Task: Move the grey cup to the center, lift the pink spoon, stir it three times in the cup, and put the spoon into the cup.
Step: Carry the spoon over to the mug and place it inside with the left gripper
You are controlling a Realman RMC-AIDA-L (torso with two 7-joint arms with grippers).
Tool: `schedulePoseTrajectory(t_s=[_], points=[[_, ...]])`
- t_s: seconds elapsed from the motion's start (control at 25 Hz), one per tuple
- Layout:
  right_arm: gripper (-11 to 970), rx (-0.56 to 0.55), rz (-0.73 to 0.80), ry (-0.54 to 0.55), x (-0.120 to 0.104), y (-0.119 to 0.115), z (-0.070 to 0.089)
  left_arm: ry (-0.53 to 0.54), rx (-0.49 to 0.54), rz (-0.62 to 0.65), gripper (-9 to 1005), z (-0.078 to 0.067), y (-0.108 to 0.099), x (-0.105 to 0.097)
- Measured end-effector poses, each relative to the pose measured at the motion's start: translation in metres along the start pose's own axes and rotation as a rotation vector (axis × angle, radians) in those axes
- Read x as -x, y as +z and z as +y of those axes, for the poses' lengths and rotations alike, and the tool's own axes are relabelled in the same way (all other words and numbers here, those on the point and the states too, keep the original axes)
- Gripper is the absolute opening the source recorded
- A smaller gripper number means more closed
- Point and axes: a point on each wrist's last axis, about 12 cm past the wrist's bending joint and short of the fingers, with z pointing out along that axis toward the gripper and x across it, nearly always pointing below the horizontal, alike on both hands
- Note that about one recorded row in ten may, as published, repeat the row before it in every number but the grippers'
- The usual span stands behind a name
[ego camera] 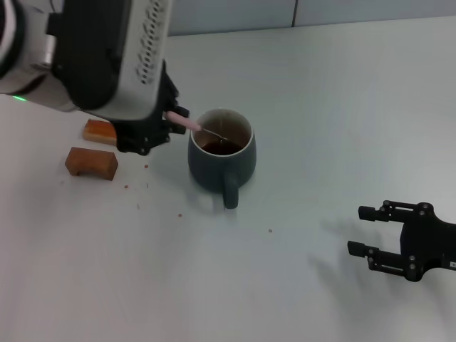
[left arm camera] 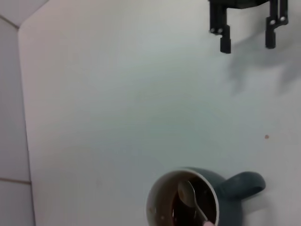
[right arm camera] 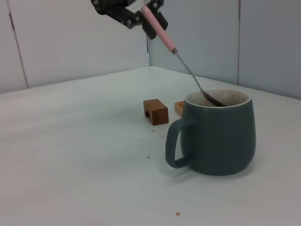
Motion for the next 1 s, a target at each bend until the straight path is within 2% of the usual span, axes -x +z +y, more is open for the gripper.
schedulePoseTrajectory(t_s=[0.32, 1.0], points=[[624, 0.003, -0.002, 0.002, 0.000, 0.001, 0.000, 0.077, 0.003, 0.070, 161, 0.006, 0.020, 0.011], [624, 0.004, -0.004, 0.000, 0.001, 0.002, 0.000, 0.083, -0.006, 0.117, 169, 0.011, 0.026, 0.009]])
